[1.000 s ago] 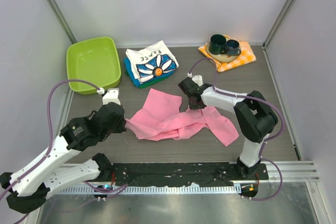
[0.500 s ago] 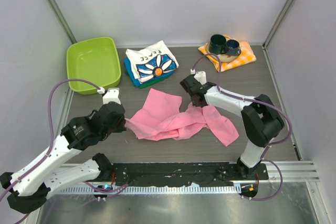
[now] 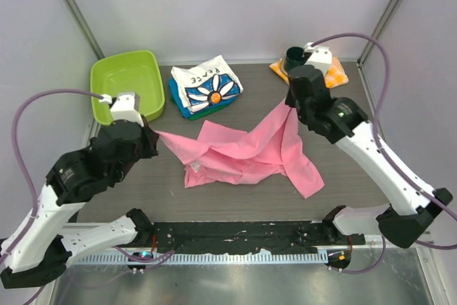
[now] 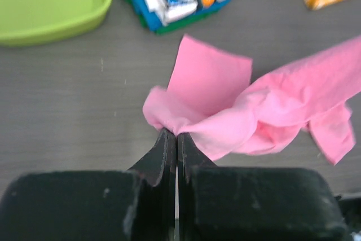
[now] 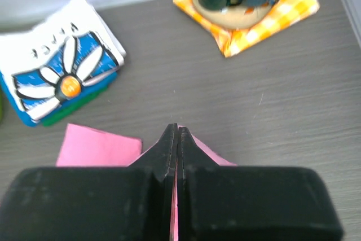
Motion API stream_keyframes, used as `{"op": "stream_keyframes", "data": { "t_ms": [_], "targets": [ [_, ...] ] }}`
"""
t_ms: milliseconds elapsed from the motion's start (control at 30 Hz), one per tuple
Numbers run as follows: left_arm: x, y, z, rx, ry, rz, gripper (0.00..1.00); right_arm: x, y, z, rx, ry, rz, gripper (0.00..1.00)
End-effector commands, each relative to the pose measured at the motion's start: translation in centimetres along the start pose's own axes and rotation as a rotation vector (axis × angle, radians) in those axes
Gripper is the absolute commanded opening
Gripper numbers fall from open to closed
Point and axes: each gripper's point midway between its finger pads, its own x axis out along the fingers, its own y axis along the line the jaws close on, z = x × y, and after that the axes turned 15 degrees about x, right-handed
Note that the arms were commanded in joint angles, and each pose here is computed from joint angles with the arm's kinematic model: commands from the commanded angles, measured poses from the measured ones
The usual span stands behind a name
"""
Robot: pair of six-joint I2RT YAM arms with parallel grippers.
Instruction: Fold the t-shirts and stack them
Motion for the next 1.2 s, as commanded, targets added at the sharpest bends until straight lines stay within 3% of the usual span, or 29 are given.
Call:
{"op": "stream_keyframes", "data": {
  "t_ms": [0,233,400,533,733,1167],
  "targets": [
    [-3.5,2.4,6.9,-0.038,-0.185,0.052,0.0,-5.3,-1.4,6.9,0.059,-0.134,0.012,0.01],
    [-13.1,6.1,15.0,-0.17,-0.496,-0.044,0.0,-17.8,-5.2,17.4,0.258,-0.354,0.214,0.01],
    [-18.5,5.7,17.6,-0.174,-0.689,-0.244,0.0,-24.5,-6.5,21.2,0.333,-0.442,0.405,0.01],
    [-21.4,5.2,18.7,-0.127,-0.778,-0.343,0.0,-28.6,-7.3,23.7,0.347,-0.51,0.504,0.01],
    [-25.4,4.2,21.3,-0.098,-0.925,-0.468,0.0,-31.4,-6.9,25.3,0.333,-0.588,0.58,0.01],
    [-27.1,2.6,27.1,-0.065,-1.038,-0.487,0.0,-32.6,-5.2,27.2,0.334,-0.638,0.628,0.01]
  ]
}}
